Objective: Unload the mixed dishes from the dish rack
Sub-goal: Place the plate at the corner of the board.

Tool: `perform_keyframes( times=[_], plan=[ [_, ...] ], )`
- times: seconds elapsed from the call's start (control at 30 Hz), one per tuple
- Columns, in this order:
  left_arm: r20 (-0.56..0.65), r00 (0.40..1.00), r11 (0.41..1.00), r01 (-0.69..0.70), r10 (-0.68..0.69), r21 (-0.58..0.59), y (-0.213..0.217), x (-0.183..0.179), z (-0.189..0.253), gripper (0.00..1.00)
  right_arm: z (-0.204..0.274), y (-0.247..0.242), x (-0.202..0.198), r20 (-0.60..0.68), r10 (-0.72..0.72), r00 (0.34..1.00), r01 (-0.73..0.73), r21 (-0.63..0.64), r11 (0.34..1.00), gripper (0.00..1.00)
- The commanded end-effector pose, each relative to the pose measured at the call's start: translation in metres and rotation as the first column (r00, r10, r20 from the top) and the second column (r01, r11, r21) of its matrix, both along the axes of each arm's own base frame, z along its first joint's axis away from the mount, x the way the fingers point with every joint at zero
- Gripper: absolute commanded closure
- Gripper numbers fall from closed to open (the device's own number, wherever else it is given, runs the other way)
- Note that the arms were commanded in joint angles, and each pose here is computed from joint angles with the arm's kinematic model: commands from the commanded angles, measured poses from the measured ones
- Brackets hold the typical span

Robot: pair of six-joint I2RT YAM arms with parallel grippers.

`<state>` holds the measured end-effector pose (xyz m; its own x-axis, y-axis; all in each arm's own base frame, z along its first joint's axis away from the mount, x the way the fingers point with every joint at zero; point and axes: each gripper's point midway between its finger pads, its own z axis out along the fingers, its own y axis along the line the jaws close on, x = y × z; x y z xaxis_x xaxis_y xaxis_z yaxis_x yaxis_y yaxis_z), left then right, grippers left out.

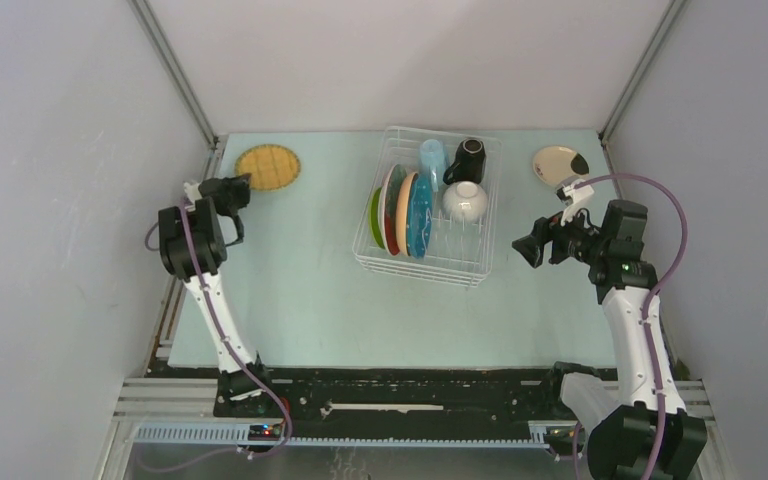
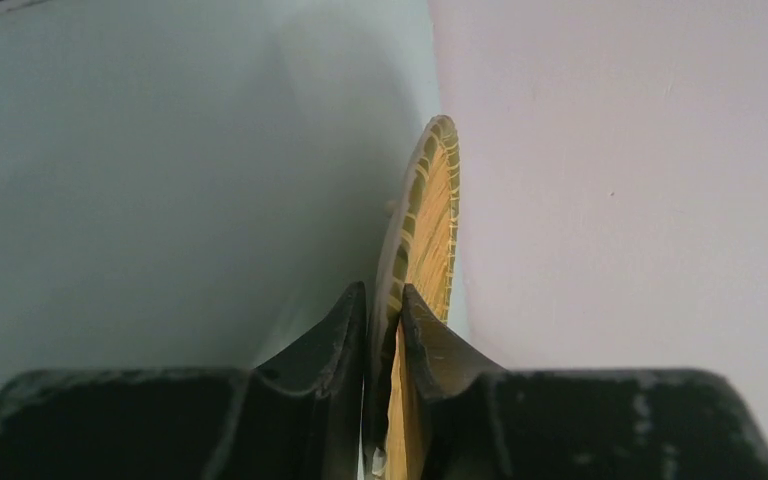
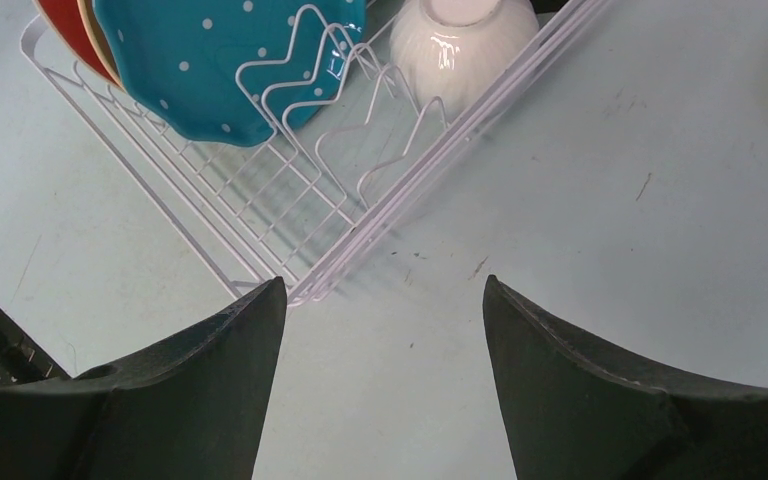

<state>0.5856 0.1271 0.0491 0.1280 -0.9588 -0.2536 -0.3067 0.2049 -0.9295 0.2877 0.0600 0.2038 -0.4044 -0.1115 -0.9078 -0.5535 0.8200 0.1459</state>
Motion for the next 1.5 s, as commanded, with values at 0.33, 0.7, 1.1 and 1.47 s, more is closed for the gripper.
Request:
perform_keyframes(
  times=[0.33,0.7,1.1,1.47],
  plan=[
    [0.198,0.978,0.996,0.072,-0.06,-0.053,0.017,0.016,0.015,0.6,-0.006,-0.009,0.009,0.004,-0.021,1.0,0.021,-0.039,0.999,0.19],
    [0.168,0.982,0.992,0.099,-0.084,-0.081,0.019,0.016,0.006,0.39,-0.013,-0.009,0.012,-0.016,-0.018,1.0,0.017,-0.051,0.999,0.19],
    [0.124,0.986,0.989,0.12,-0.108,-0.088,0.017,0.018,0.0,0.35,-0.012,-0.007,0.011,-0.012,-0.011,1.0,0.011,-0.048,0.999,0.19],
    [0.154,0.985,0.997,0.076,-0.072,-0.02,0.018,0.003,0.009,0.01,-0.012,0.0,0.01,-0.009,0.013,1.0,-0.014,-0.052,0.999,0.19]
  ],
)
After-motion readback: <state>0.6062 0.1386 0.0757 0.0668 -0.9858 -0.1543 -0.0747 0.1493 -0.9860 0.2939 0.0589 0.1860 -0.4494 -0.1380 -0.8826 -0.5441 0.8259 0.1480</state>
